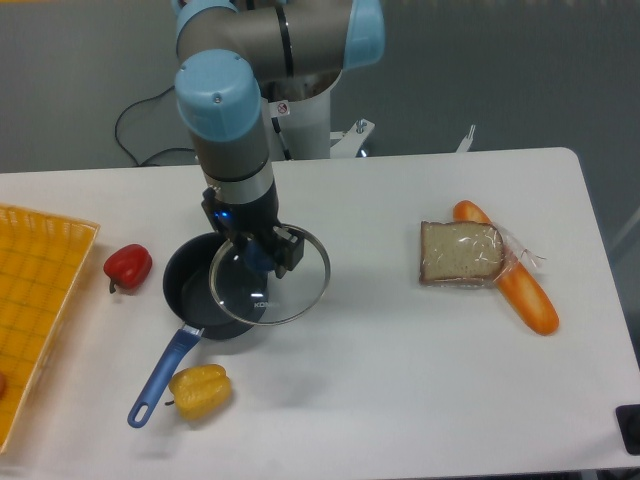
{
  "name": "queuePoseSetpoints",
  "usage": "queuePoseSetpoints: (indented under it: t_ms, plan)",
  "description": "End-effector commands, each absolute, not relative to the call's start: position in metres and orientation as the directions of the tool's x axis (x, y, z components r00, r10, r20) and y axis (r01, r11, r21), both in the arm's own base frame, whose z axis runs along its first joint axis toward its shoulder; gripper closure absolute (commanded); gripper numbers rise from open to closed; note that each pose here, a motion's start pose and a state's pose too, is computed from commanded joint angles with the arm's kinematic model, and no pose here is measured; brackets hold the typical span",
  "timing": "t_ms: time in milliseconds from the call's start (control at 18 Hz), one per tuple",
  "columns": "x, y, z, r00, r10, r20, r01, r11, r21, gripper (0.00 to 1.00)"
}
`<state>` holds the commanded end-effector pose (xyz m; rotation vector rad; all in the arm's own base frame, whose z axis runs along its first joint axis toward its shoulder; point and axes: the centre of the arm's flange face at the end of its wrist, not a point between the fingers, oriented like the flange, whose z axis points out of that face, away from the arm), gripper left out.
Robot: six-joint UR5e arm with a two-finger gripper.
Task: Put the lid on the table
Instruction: 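Lift the glass lid off the saucepan and carry it toward the sandwich, then lower the glass lid onto the table beside the saucepan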
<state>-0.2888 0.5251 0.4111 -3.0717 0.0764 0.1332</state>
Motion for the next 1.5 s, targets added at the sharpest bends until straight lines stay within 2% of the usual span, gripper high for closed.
queuePoseSetpoints:
  t_ms: [389, 1500]
  plan:
    - [-0.319, 0.511, 0.397, 0.998, 0.008, -0.069, 0.005, -0.999, -0.049, 0.38]
    - [-0.371, 0.498, 0.316, 0.994, 0.106, 0.029, 0.105, -0.993, 0.047, 0.38]
